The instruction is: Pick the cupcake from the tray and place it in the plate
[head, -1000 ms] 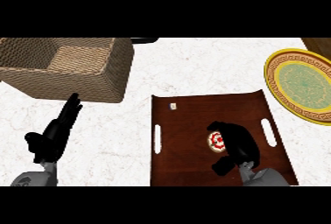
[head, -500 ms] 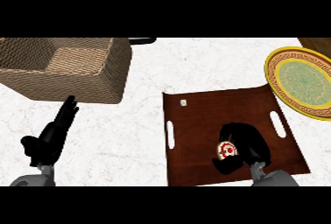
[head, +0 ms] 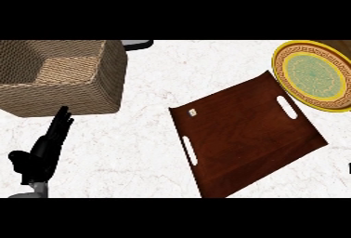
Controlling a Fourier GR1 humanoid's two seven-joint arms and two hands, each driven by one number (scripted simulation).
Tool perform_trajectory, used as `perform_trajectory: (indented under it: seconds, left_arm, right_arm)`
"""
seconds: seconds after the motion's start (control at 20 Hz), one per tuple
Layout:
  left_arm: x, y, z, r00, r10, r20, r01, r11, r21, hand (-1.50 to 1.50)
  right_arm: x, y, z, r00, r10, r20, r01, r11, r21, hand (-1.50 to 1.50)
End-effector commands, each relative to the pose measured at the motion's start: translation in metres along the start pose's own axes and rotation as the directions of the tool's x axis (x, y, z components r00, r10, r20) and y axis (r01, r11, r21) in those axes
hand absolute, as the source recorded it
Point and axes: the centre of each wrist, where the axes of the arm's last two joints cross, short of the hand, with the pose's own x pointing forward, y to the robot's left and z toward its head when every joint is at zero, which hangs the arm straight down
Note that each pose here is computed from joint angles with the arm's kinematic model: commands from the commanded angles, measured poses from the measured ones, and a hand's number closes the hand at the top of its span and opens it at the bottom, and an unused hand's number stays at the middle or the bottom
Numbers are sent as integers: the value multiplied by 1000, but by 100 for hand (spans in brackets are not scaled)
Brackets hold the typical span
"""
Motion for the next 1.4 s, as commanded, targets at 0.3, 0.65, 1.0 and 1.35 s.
perform_trajectory:
  seconds: [0.3, 0.65, 1.0, 1.35]
  left_arm:
    - [10, -18, -9, 1000, -11, 25, 12, 998, -57, 0]
    - [21, -19, -22, 999, -14, 29, 16, 998, -57, 0]
    - [27, -14, -15, 1000, 7, 10, -6, 997, -75, 0]
    - [6, -14, -10, 1000, -7, 19, 9, 996, -84, 0]
  right_arm:
    - [-103, -100, 22, 996, -86, 36, 93, 955, -282, 150]
    - [-88, -129, 37, 986, -97, 137, 150, 875, -460, 150]
    - [-46, -157, 16, 971, -119, 208, 204, 864, -461, 150]
    - [4, -171, -26, 965, -135, 223, 215, 896, -388, 150]
